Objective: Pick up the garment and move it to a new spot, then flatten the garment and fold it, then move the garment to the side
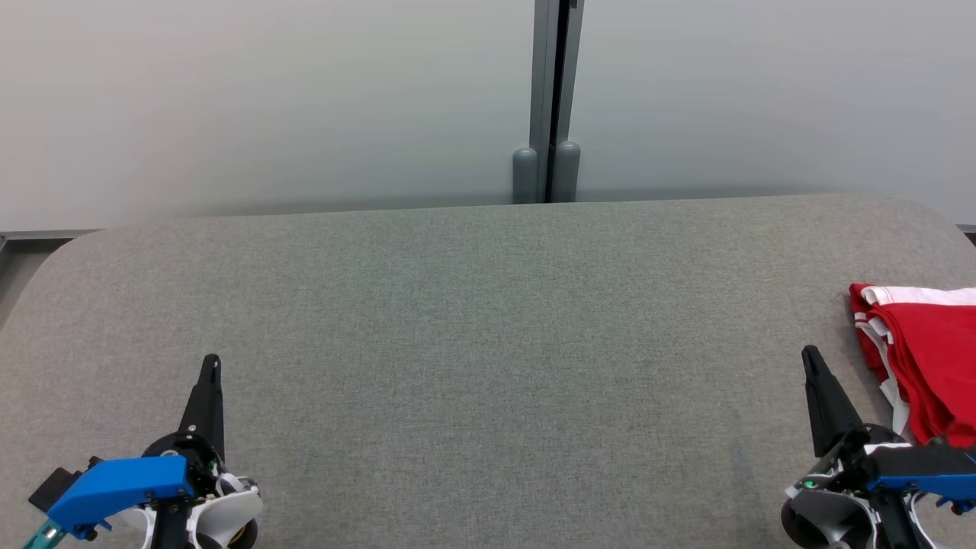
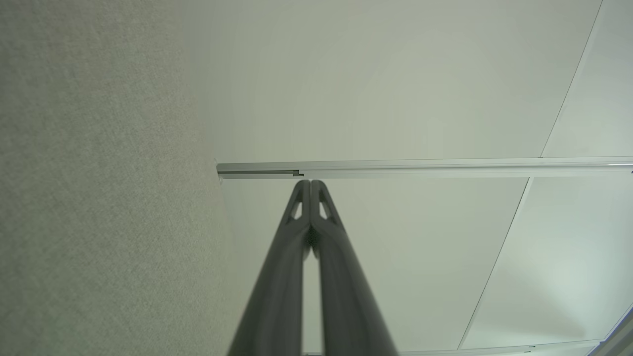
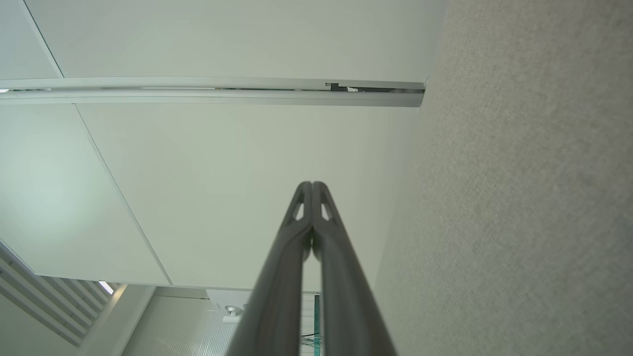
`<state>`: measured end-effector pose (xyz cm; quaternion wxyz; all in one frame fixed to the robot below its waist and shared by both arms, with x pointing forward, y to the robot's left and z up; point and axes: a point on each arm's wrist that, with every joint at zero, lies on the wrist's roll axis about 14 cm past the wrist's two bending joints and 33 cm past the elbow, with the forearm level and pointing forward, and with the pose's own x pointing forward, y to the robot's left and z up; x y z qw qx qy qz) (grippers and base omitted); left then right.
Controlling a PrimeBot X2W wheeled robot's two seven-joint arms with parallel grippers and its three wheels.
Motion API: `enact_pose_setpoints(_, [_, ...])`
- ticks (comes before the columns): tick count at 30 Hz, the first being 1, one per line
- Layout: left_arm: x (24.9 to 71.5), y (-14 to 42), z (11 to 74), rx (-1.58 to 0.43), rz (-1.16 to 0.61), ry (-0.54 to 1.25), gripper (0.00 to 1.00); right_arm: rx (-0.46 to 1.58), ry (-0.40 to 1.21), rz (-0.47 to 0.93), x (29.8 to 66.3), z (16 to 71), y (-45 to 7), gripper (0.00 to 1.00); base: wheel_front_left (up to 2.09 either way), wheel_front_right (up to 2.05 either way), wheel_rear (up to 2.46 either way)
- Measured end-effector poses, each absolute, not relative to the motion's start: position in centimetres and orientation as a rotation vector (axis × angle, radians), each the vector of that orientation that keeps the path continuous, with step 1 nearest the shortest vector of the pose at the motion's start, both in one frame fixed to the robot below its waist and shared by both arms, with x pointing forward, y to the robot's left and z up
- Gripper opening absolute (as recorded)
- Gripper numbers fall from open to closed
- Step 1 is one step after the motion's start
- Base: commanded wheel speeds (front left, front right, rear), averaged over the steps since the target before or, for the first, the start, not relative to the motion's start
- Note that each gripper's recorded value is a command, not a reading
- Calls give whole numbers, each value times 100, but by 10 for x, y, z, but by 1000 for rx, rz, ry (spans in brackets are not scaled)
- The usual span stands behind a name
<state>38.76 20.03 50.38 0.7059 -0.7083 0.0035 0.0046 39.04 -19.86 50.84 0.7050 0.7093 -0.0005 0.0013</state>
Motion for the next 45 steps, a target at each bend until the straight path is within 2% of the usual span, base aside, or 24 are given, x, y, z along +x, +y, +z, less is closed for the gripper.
enact_pose_setpoints(45, [388, 200, 504, -1574, 10, 8, 0, 1577, -1, 3, 390, 508, -199, 0, 0, 0, 0])
